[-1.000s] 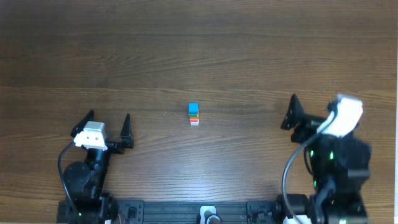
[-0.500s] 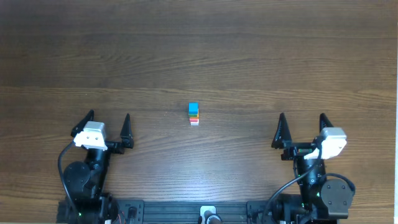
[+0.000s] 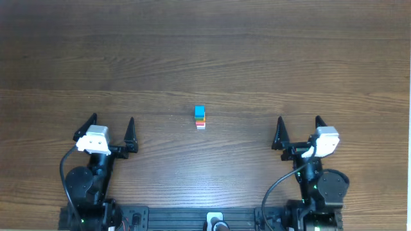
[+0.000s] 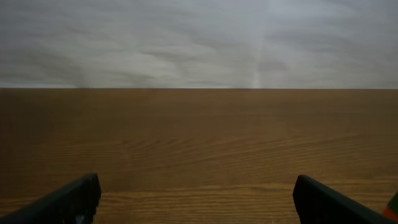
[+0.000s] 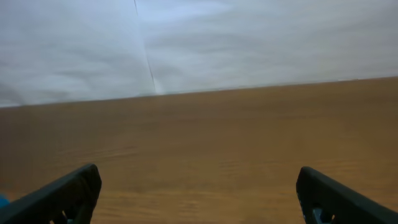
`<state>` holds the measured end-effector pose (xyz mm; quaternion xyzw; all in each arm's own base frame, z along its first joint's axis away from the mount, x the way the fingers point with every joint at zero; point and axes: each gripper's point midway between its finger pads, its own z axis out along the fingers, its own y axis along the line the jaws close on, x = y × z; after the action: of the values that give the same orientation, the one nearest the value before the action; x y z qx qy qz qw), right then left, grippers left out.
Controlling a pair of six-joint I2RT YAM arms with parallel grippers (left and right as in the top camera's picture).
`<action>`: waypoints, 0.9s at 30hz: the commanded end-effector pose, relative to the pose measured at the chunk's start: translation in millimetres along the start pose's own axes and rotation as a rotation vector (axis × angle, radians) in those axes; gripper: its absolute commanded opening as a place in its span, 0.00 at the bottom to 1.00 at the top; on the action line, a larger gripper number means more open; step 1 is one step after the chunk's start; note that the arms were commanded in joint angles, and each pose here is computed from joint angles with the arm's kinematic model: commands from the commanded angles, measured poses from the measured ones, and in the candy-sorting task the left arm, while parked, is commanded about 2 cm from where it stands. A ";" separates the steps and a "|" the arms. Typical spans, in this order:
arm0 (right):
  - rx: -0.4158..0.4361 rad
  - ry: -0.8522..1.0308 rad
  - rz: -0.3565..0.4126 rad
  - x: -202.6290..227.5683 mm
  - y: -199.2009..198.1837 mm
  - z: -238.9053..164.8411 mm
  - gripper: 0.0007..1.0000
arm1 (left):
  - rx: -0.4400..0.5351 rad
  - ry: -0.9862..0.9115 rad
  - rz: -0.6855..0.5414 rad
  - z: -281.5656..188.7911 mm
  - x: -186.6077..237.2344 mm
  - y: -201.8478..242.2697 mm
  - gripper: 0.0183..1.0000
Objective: Stack Cubes
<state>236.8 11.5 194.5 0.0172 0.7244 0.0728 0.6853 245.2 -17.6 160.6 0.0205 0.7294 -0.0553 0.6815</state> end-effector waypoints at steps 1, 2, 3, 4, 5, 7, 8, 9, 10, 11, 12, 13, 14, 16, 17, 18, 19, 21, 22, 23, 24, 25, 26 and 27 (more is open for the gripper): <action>-0.009 0.049 -0.004 33.1 -0.7 7.3 0.99 | -0.014 -0.001 0.011 0.0 1.3 2.8 1.00; -0.016 0.059 -0.004 38.6 0.4 8.2 0.99 | -0.014 -0.001 0.011 0.0 1.4 2.9 1.00; -0.024 0.060 -0.011 38.7 2.3 8.4 0.99 | -0.014 -0.001 0.011 0.0 1.4 2.9 1.00; -0.035 0.058 -0.023 38.3 4.4 8.3 0.99 | -0.014 -0.001 0.012 0.0 1.4 2.9 1.00; -0.056 0.055 -0.091 38.1 8.8 8.2 0.99 | -0.014 -0.001 0.011 0.0 1.4 2.9 1.00; -0.070 0.055 -0.141 38.6 12.0 8.1 0.99 | -0.014 -0.001 0.011 0.0 1.4 2.9 1.00; -0.075 0.055 -0.148 38.8 13.3 8.1 0.99 | -0.014 -0.001 0.011 0.0 1.4 2.9 1.00; -0.080 0.056 -0.148 39.1 14.4 8.1 0.99 | -0.014 -0.001 0.011 0.0 1.4 2.9 1.00; -0.083 0.056 -0.148 39.2 15.0 8.0 0.99 | -0.014 -0.001 0.011 0.0 1.4 2.9 1.00; -0.083 0.056 -0.148 39.2 15.1 8.0 0.99 | -0.014 -0.001 0.011 0.0 1.4 2.9 1.00; -0.083 0.055 -0.147 39.1 15.1 8.0 0.99 | -0.014 -0.001 0.011 0.0 1.4 2.9 1.00; -0.083 0.055 -0.147 39.1 15.0 8.0 0.99 | -0.014 -0.001 0.012 0.0 1.4 2.9 1.00; -0.082 0.056 -0.148 39.3 14.9 8.1 0.99 | -0.014 -0.001 0.011 0.0 1.4 2.9 1.00; -0.070 0.053 -0.148 38.7 12.9 8.3 0.99 | -0.014 -0.001 0.012 0.0 1.4 2.9 1.00; -0.064 0.048 -0.149 38.2 11.8 8.7 0.99 | -0.014 -0.001 0.012 0.0 1.4 2.9 1.00; -0.064 0.036 -0.150 37.3 11.8 9.5 0.99 | -0.014 -0.001 0.011 0.0 1.3 2.8 1.00; -0.066 0.025 -0.150 36.9 12.0 10.3 0.99 | -0.014 -0.001 0.011 0.0 1.4 2.9 1.00; -0.067 0.019 -0.150 37.0 12.1 10.8 0.99 | -0.014 -0.001 0.012 0.0 1.4 2.9 1.00; -0.066 0.019 -0.150 37.0 12.0 10.8 0.99 | -0.014 -0.001 0.011 0.0 1.3 2.8 1.00; -0.066 0.021 -0.150 37.5 11.9 10.8 0.99 | -0.014 -0.001 0.012 0.0 1.3 2.8 1.00; -0.066 0.021 -0.150 37.6 11.9 10.8 0.99 | -0.014 -0.001 0.012 0.0 1.4 2.9 1.00; -0.066 0.022 -0.150 37.7 11.9 10.8 0.99 | -0.014 -0.001 0.012 0.0 1.4 2.9 1.00; -0.066 0.022 -0.150 37.7 11.9 10.8 0.99 | -0.014 -0.001 0.011 0.0 1.4 2.9 1.00; -0.066 0.021 -0.150 37.5 11.9 10.8 0.99 | -0.014 -0.001 0.011 0.0 1.4 2.9 1.00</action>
<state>244.3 28.7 160.4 -0.0570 0.7292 0.0502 0.6801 245.2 -17.6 160.6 0.0205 0.7294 -0.0553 0.6815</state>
